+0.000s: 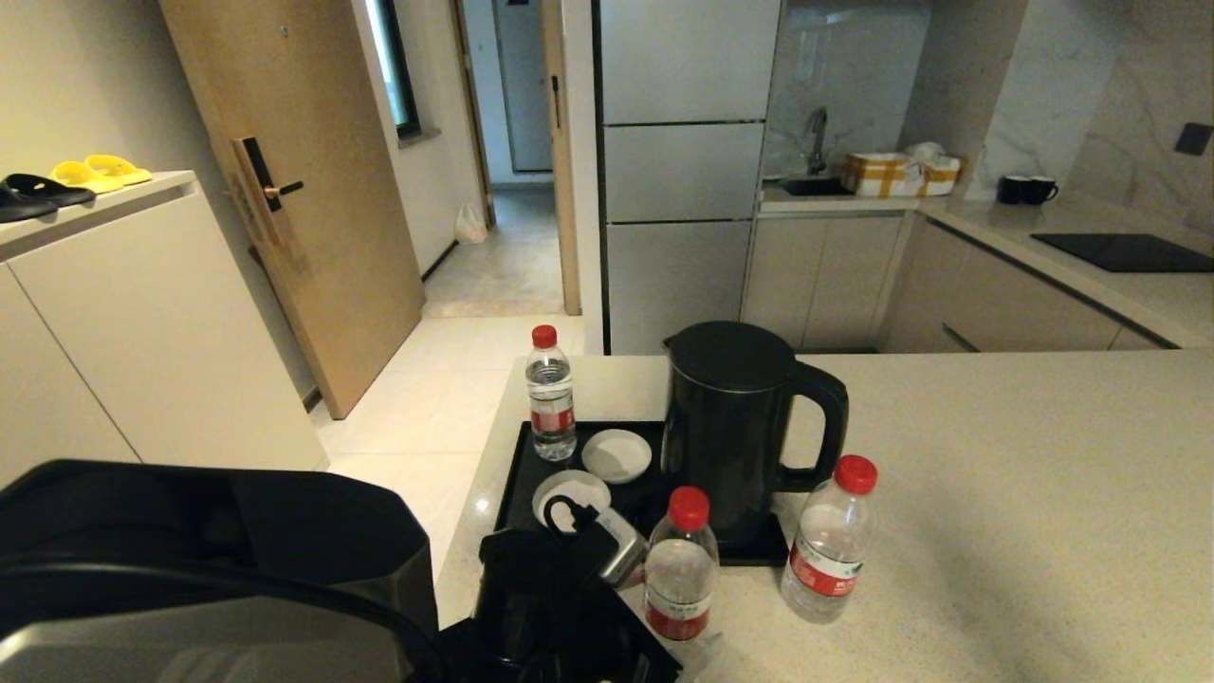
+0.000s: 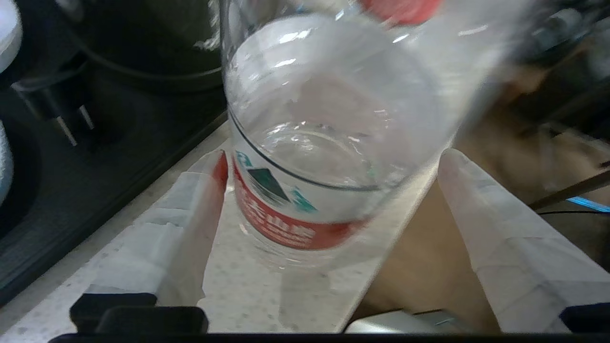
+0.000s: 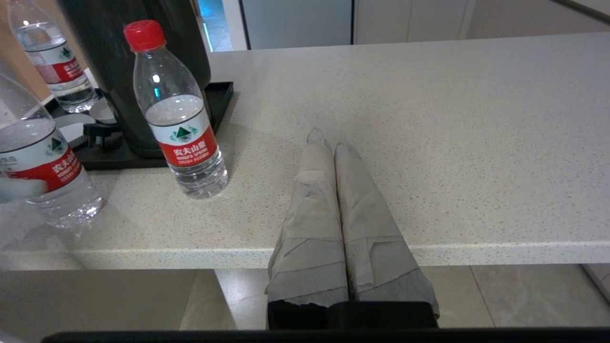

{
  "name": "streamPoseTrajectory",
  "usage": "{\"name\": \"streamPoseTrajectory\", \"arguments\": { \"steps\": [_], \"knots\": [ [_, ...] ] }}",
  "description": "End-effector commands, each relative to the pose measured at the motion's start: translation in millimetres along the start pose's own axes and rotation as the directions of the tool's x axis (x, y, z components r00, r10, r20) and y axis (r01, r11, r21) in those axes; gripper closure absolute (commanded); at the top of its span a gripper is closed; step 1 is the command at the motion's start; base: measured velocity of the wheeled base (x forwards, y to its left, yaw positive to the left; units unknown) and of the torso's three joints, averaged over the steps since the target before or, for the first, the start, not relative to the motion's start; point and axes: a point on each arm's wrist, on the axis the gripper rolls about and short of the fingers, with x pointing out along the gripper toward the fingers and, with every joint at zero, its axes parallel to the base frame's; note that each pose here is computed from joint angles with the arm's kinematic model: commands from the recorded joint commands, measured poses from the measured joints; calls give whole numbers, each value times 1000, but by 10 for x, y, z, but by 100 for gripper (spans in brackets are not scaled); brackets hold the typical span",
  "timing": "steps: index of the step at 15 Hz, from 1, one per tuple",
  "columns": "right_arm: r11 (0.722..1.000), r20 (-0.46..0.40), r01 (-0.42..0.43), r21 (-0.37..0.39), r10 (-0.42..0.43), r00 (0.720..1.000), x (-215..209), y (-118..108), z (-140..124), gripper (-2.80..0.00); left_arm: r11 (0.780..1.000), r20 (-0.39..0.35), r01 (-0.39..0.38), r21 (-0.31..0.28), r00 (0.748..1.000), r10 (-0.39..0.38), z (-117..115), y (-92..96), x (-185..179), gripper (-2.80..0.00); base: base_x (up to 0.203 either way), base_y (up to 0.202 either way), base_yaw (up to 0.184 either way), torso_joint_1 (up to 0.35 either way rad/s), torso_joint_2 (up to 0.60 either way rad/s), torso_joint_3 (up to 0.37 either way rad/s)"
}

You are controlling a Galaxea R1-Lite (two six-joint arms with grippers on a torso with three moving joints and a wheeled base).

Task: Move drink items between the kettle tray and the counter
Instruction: Return the bottled water to its original position

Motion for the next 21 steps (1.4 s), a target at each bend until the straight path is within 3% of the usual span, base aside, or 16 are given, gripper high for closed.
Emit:
{"name": "streamPoseTrajectory", "arguments": {
  "steps": [1, 12, 13, 14, 18, 21],
  "knots": [
    [1000, -3, -1, 0, 1, 1000, 2, 0, -4, 0, 999, -2, -35, 16, 999, 35, 32, 9, 78, -280, 0, 0, 0, 0, 0, 0],
    [1000, -2, -1, 0, 1, 1000, 1, 0, 0, 0, 991, -29, -127, 47, 991, 128, 68, 86, 251, -280, 0, 0, 0, 0, 0, 0],
    [1000, -3, -1, 0, 1, 1000, 2, 0, -4, 0, 986, -24, -157, 48, 987, 159, 82, 95, 264, -79, 0, 0, 0, 0, 0, 0],
    [1000, -3, -1, 0, 1, 1000, 2, 0, -4, 0, 982, -10, -180, 48, 983, 181, 116, 102, 270, 0, 0, 0, 0, 0, 0, 0],
    [1000, -3, -1, 0, 1, 1000, 2, 0, -4, 0, 979, 48, -198, 38, 979, 196, 309, 118, 113, 0, 0, 0, 0, 0, 0, 0],
    [1000, -3, -1, 0, 1, 1000, 2, 0, -4, 0, 969, 118, -247, 18, 963, 243, 547, 246, -119, 0, 0, 0, 0, 0, 0, 0]
  ]
}}
